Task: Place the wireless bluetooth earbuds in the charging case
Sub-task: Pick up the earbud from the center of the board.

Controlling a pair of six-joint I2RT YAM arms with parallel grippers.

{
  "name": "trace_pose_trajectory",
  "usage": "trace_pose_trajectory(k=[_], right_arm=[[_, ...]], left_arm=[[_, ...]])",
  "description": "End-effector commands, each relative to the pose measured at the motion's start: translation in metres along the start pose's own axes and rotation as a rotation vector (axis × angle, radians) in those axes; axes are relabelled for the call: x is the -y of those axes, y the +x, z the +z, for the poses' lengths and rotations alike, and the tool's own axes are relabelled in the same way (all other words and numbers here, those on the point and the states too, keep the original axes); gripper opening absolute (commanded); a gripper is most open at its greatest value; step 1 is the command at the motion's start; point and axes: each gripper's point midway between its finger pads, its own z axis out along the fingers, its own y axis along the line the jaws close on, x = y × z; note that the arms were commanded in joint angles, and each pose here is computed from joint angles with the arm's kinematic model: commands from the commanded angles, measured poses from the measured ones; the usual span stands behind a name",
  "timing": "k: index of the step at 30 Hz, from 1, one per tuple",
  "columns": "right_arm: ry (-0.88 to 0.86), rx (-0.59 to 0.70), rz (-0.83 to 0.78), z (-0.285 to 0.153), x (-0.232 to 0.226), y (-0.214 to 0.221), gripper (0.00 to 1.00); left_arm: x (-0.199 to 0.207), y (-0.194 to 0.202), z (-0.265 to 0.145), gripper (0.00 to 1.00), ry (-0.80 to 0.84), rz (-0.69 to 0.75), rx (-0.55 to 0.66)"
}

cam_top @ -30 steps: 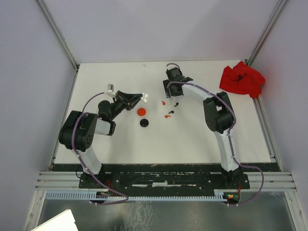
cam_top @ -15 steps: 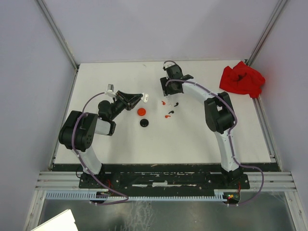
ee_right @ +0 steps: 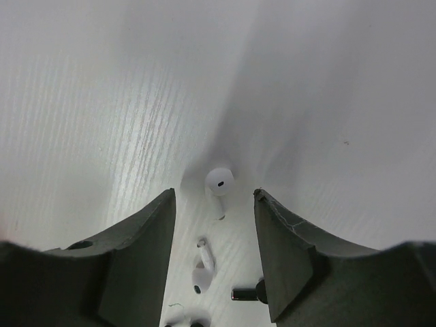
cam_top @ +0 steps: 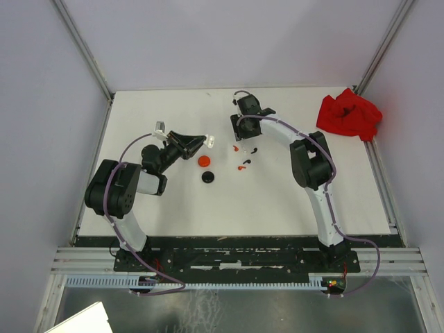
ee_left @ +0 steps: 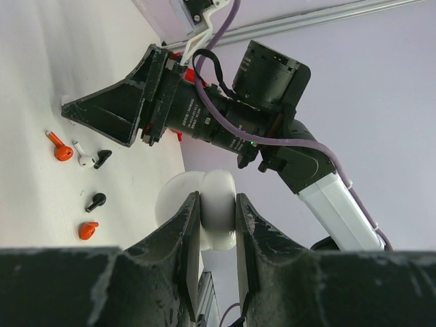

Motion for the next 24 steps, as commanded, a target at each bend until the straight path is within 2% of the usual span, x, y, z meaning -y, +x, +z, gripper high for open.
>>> trace_pose_trajectory(k=[1,24], right_arm=[[-0.022,0.031,0.008,-0.001,-0.008,-0.015,0.57],[-0.025,-0.006,0.016,0.013,-0.009,-0.006,0.43]], left_arm=[[0.02,-0.007,0.002,0.03,0.078,0.025,0.009],[0.019,-0.009,0.0,0.03,0.082,0.019,0.013]])
